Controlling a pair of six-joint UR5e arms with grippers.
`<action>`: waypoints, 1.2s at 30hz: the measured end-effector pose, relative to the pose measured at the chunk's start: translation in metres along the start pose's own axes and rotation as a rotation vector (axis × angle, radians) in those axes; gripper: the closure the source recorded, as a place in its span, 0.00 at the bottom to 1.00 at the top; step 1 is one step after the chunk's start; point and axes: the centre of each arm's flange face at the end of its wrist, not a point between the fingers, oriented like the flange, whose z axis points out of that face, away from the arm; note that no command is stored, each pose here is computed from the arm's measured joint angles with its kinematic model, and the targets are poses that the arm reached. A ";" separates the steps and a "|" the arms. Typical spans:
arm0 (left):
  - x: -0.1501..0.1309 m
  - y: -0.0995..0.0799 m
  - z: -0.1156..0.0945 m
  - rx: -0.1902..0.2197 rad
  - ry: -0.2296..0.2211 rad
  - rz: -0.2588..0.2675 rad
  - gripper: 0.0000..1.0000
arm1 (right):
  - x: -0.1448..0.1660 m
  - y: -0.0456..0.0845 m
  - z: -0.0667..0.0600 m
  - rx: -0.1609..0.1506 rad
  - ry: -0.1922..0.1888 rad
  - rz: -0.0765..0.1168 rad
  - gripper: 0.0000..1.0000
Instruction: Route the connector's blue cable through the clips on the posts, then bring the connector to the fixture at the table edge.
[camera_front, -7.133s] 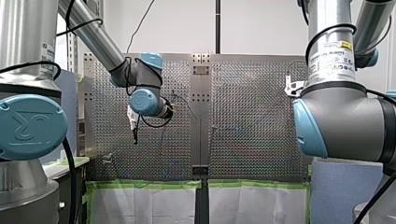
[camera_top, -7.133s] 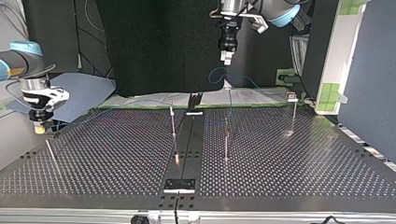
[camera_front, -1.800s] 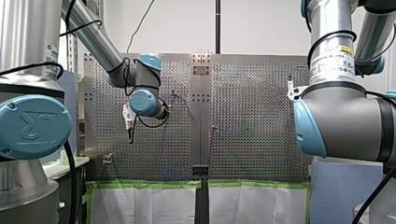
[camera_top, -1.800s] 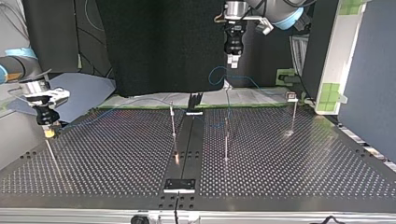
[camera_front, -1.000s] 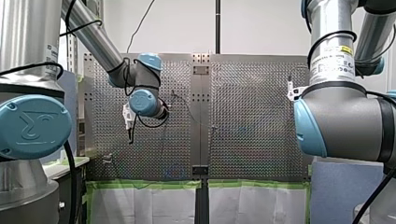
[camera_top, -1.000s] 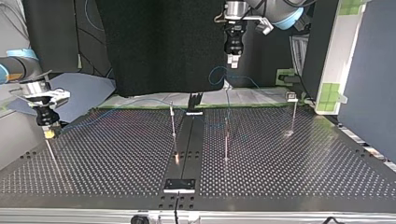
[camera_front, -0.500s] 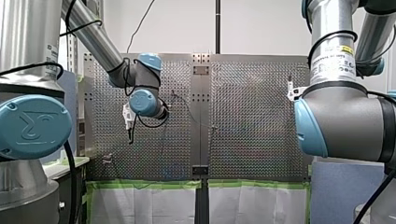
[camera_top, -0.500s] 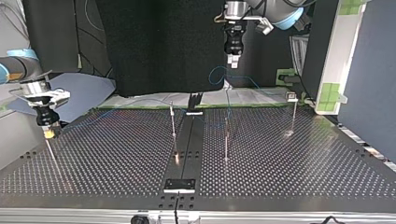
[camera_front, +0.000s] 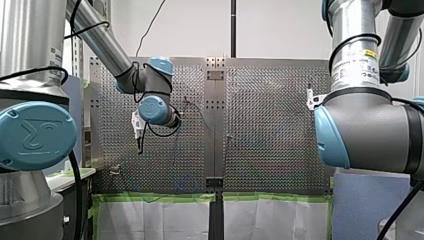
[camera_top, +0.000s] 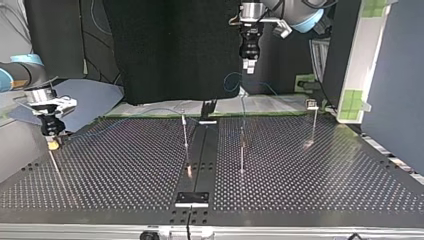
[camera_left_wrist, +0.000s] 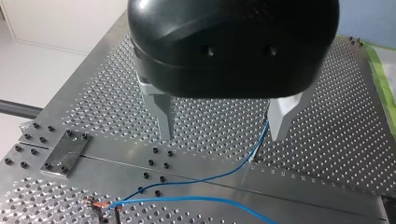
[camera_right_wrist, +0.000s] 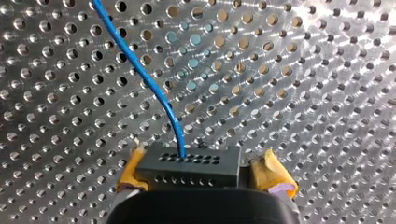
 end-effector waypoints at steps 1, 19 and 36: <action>0.000 0.000 0.000 0.000 0.000 0.000 0.00 | 0.000 0.000 0.000 0.000 0.000 0.000 0.00; 0.000 0.000 0.000 0.000 -0.002 0.000 0.00 | -0.001 -0.003 0.003 0.006 0.008 0.009 0.00; 0.001 0.000 -0.001 0.005 -0.007 -0.003 0.00 | -0.008 -0.001 0.004 -0.005 0.013 0.051 0.00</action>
